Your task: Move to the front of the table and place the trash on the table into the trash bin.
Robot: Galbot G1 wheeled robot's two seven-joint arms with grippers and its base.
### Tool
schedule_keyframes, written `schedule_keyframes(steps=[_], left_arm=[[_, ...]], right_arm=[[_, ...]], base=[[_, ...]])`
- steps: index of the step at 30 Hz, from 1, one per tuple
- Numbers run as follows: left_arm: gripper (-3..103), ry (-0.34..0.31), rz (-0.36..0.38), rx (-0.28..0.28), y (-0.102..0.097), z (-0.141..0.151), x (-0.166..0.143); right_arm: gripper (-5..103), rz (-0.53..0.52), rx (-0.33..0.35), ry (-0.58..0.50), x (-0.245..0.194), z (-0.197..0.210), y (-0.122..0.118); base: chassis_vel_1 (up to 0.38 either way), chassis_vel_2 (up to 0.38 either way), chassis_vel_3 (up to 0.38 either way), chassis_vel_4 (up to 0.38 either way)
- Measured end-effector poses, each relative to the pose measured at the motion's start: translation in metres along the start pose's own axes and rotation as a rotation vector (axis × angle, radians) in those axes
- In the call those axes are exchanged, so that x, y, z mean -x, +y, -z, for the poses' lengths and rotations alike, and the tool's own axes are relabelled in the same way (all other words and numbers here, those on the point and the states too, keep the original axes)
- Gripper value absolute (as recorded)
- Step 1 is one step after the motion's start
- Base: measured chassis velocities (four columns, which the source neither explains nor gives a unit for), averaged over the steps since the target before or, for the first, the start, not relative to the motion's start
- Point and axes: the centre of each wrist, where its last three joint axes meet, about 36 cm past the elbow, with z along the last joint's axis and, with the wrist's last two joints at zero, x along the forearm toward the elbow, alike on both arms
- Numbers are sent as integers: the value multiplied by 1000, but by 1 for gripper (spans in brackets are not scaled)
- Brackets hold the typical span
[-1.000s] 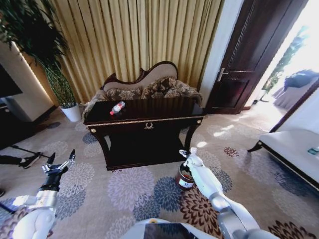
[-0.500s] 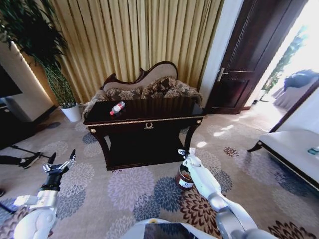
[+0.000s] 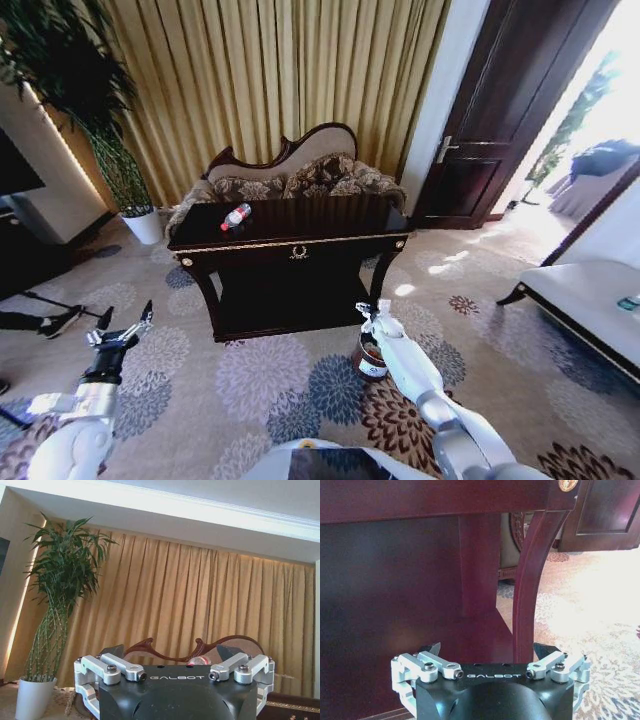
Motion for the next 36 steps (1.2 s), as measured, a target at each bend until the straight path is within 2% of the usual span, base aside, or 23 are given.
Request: schedule_keyframes(steps=[7, 8, 9, 11, 12, 13, 15, 18, 19, 21, 24, 26, 27, 31, 32, 33, 35, 36], left_arm=[[100, -5, 1, -3, -1, 0, 1], [100, -4, 1, -4, -1, 0, 0], [100, -4, 1, -4, -1, 0, 0], [100, -2, 3, -3, 0, 0, 0], [100, -2, 3, -3, 0, 0, 0], [100, -2, 3, -2, 0, 0, 0], [100, -3, 4, -2, 0, 0, 0], [100, -4, 3, -2, 0, 0, 1], [100, -4, 3, -2, 0, 0, 1], [100, -3, 5, -2, 1, 0, 1], [100, -2, 6, -2, 1, -1, 0], [100, 1, 7, -3, 1, -1, 0], [100, 1, 7, -3, 1, -1, 0], [100, 0, 8, -3, 2, -1, 0], [100, 0, 8, -3, 2, -1, 0], [100, -1, 8, -3, 2, -1, 0], [100, -1, 8, -3, 2, -1, 0], [100, -1, 9, -3, 2, -1, 0]], right_arm=[[99, -8, 4, -10, -1, -5, 0], [95, -8, 4, -9, -1, -7, 0], [95, -8, 4, -9, -1, -7, 0], [84, -10, -3, 8, -2, -8, 0], [84, -10, -3, 8, -2, -8, 0], [76, -13, -5, 11, -2, -8, 0], [77, -15, -6, 13, -2, -7, 0], [91, -14, -8, 9, -1, -7, 1], [91, -14, -8, 9, -1, -7, 1], [82, -13, -8, 9, -1, -7, 1], [76, -13, -8, 10, -1, -7, 2], [65, -13, -7, 11, -1, -8, 2], [65, -13, -7, 11, -1, -8, 2], [42, -12, -6, 9, -1, -7, 2], [42, -12, -6, 9, -1, -7, 2], [37, -12, -6, 8, -2, -7, 2], [37, -12, -6, 8, -2, -7, 2], [32, -11, -5, 7, -2, -7, 2]], base=[[0, 0, 0, 0], [0, 0, 0, 0], [0, 0, 0, 0], [0, 0, 0, 0], [0, 0, 0, 0], [0, 0, 0, 0], [0, 0, 0, 0], [0, 0, 0, 0], [0, 0, 0, 0], [0, 0, 0, 0], [0, 0, 0, 0], [0, 0, 0, 0], [0, 0, 0, 0], [0, 0, 0, 0], [0, 0, 0, 0], [0, 0, 0, 0], [0, 0, 0, 0], [0, 0, 0, 0]])
